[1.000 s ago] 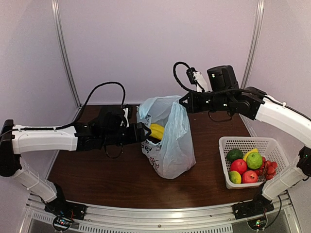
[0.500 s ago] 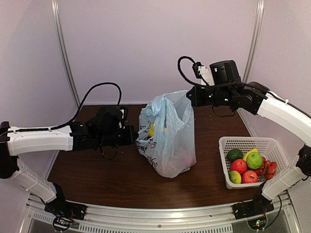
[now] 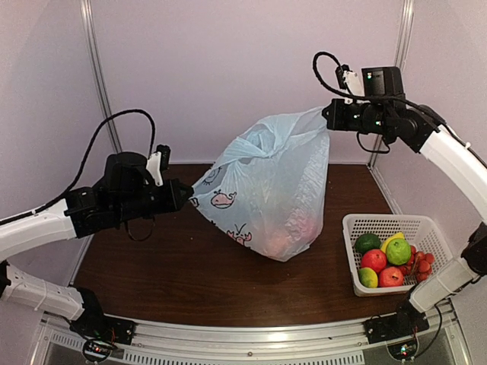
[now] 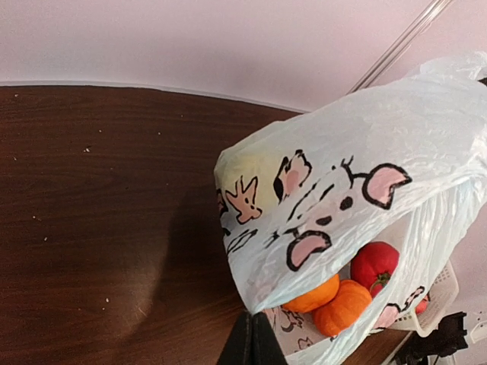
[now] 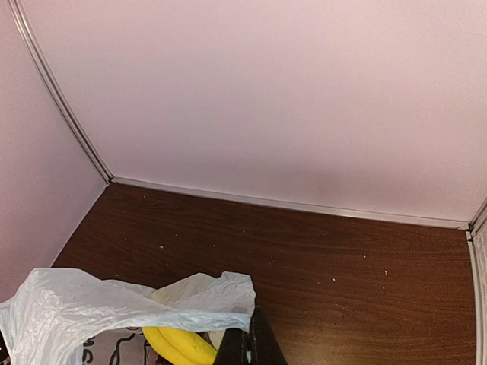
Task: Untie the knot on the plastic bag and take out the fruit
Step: Open the bag opening for the takeout bag.
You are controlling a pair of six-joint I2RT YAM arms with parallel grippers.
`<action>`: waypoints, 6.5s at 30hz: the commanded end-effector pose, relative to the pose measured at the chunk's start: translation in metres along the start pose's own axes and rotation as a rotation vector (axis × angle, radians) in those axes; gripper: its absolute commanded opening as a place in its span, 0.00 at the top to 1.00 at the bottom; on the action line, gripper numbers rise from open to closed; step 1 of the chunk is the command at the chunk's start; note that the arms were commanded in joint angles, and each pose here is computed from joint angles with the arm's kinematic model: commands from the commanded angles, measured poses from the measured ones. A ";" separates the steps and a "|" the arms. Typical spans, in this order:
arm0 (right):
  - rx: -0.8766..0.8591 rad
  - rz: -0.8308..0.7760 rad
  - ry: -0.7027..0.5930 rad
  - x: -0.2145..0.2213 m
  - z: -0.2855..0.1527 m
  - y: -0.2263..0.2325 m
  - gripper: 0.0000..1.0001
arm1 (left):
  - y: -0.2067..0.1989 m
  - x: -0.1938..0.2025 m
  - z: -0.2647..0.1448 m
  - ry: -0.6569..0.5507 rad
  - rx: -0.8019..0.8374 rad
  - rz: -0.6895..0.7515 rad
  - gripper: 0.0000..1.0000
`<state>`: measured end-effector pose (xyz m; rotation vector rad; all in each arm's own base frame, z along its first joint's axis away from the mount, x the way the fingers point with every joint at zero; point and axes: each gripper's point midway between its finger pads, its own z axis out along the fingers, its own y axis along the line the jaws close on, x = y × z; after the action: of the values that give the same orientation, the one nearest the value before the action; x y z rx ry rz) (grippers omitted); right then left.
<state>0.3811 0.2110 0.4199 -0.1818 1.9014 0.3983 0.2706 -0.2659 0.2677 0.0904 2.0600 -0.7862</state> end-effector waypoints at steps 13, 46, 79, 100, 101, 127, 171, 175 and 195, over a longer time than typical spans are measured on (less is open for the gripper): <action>-0.203 -0.014 0.169 0.091 0.067 0.021 1.00 | 0.024 0.078 0.018 0.114 0.067 0.160 0.96; -0.164 0.105 0.064 0.091 -0.056 -0.008 0.16 | -0.178 0.021 0.053 -0.164 0.010 0.866 0.13; -0.290 0.095 0.087 0.106 -0.074 0.008 0.16 | -0.155 -0.011 0.093 -0.111 -0.239 0.833 0.99; -0.563 0.026 0.104 0.104 -0.078 0.136 0.23 | -0.152 -0.054 0.004 -0.036 0.215 0.506 1.00; -0.563 0.032 0.101 0.105 -0.078 0.142 0.23 | -0.151 -0.052 0.002 -0.031 0.220 0.504 1.00; -0.318 -0.167 0.366 0.149 0.027 0.153 0.35 | -0.136 -0.044 -0.012 -0.016 0.244 0.462 1.00; -0.705 -0.245 0.716 0.373 -0.114 0.144 1.00 | -0.043 -0.024 0.019 0.012 0.119 0.329 1.00; -0.694 -0.256 0.756 0.394 -0.117 0.138 1.00 | -0.039 -0.022 0.008 -0.022 0.136 0.342 1.00; -0.619 -0.239 0.451 0.241 -0.115 0.176 0.37 | -0.061 -0.023 -0.035 -0.074 0.316 0.346 1.00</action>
<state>0.1277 0.3501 0.2642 -1.0037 2.0750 0.9221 0.2381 -0.2926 0.3139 0.5780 1.8261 -0.8620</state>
